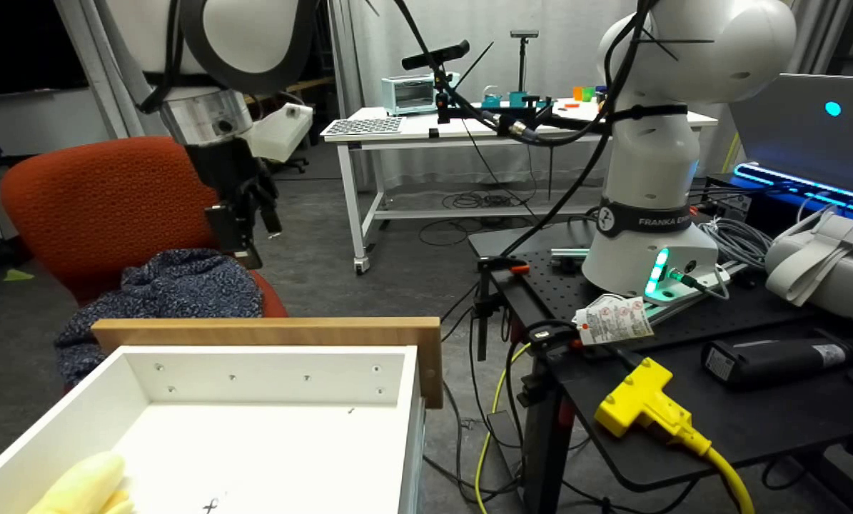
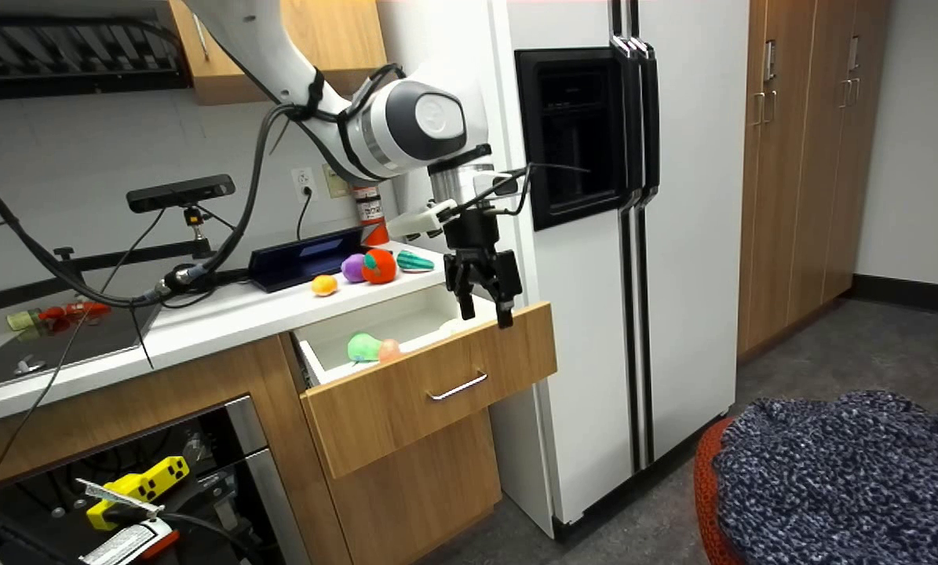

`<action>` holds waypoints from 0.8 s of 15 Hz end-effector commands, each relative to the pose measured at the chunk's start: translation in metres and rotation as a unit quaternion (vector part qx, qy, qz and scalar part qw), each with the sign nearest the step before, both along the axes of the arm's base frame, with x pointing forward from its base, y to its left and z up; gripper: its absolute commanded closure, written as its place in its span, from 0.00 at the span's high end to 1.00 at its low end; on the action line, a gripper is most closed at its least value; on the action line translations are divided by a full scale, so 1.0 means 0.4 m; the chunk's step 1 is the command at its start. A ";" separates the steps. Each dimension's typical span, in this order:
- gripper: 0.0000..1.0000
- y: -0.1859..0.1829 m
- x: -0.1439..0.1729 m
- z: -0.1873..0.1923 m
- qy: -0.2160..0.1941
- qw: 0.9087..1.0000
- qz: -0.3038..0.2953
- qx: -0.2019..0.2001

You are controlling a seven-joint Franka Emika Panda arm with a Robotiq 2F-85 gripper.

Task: Close the top drawer

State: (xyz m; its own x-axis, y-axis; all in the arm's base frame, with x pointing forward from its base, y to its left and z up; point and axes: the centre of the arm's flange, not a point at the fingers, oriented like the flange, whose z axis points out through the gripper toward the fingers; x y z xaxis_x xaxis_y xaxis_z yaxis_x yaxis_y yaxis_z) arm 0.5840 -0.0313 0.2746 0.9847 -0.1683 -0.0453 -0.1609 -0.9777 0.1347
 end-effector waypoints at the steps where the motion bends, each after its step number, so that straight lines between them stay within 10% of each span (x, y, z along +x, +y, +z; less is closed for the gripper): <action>1: 1.00 -0.022 0.096 -0.124 0.009 1.000 0.008 0.005; 4: 1.00 -0.033 0.134 -0.211 0.021 1.000 0.012 0.017; 5: 0.75 -0.036 0.142 -0.231 0.025 0.999 0.012 0.024; 12: 0.28 -0.034 0.185 -0.295 0.038 0.995 0.039 0.082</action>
State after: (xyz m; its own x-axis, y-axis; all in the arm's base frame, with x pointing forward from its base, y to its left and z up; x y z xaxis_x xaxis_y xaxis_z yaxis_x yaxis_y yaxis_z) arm 0.6402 -0.0425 0.1586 0.9854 -0.1108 -0.1290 -0.1070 -0.9936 0.0362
